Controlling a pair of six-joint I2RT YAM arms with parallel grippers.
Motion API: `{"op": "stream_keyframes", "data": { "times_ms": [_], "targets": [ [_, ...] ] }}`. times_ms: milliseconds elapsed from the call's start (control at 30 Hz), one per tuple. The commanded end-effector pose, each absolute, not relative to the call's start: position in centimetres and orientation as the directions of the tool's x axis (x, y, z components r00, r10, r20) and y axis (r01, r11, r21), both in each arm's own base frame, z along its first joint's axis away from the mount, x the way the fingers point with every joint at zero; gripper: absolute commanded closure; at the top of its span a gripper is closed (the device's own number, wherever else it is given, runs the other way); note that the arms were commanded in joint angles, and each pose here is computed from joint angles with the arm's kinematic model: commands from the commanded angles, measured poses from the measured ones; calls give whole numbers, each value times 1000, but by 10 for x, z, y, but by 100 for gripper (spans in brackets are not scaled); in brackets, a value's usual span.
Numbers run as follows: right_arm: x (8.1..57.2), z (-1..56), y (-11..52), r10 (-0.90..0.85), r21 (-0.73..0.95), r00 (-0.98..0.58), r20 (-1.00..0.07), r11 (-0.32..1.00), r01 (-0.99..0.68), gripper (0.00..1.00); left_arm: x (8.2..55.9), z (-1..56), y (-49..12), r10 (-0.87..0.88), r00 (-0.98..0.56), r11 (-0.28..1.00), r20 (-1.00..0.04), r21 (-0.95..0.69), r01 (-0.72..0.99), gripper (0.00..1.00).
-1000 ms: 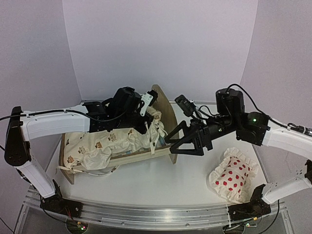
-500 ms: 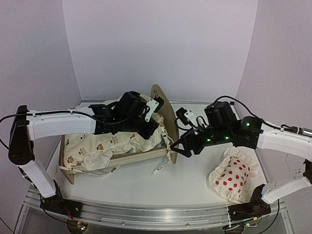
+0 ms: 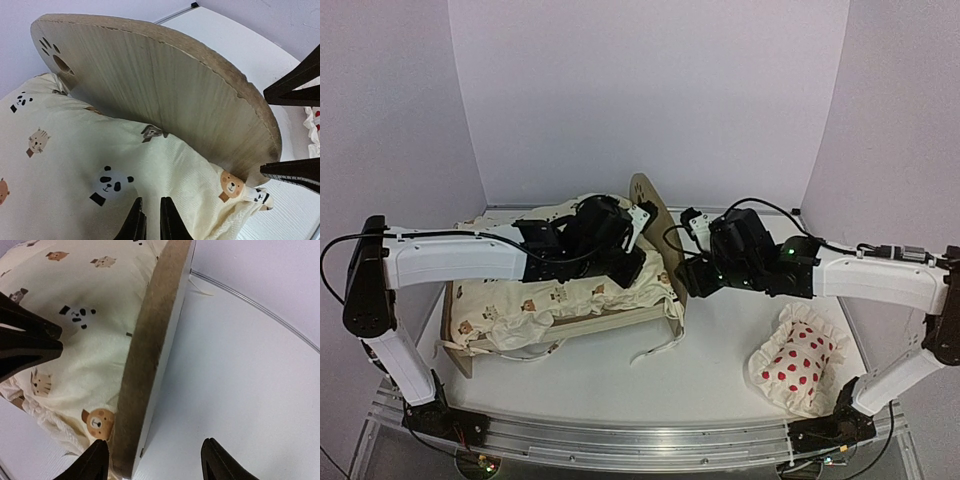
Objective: Set up the pet bed
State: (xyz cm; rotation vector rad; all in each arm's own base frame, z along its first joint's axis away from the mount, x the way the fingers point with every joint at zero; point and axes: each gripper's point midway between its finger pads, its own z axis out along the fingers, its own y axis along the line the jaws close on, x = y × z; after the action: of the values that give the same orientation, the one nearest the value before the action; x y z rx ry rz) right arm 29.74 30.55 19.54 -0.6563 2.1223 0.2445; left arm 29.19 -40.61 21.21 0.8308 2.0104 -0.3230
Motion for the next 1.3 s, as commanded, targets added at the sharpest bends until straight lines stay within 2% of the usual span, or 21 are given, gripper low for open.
{"op": "stream_keyframes", "data": {
  "times_ms": [0,67,133,300,367,500,600,700,833,967,1200,1233,1267],
  "targets": [
    [312,221,325,-294,-25,-429,-854,847,-530,36,303,246,-404,365,-327,780,-872,95,618,89],
    [312,219,330,-295,-16,-433,-851,841,-540,36,291,249,-406,382,-316,758,-868,98,645,85],
    [314,217,333,-302,-20,-434,-849,839,-544,39,278,254,-406,402,-285,726,-870,113,678,75],
    [321,216,337,-312,-40,-428,-848,843,-536,46,251,258,-397,503,-209,682,-838,237,691,46],
    [324,217,340,-313,-45,-425,-849,845,-533,51,243,252,-391,557,-172,667,-812,315,675,40],
    [331,223,340,-305,-58,-415,-857,858,-510,62,227,233,-379,666,-133,620,-734,446,645,34],
    [335,226,340,-307,-75,-405,-861,865,-496,76,217,220,-367,709,-144,603,-690,487,632,26],
    [338,224,341,-312,-83,-406,-859,867,-492,84,209,207,-358,726,-146,591,-671,501,632,23],
    [339,216,344,-323,-85,-416,-850,864,-496,89,203,181,-349,763,-127,557,-633,546,626,23],
    [340,219,348,-309,-67,-419,-854,864,-499,100,193,177,-365,784,2,491,-620,622,610,26],
    [338,233,346,-288,-49,-416,-862,866,-498,100,194,210,-417,707,114,506,-698,612,608,27],
    [337,233,344,-287,-50,-419,-861,869,-492,96,194,216,-425,686,136,510,-715,605,611,27],
    [336,234,341,-284,-51,-420,-862,872,-487,82,198,221,-431,668,149,517,-729,598,613,27]
  ]
}}
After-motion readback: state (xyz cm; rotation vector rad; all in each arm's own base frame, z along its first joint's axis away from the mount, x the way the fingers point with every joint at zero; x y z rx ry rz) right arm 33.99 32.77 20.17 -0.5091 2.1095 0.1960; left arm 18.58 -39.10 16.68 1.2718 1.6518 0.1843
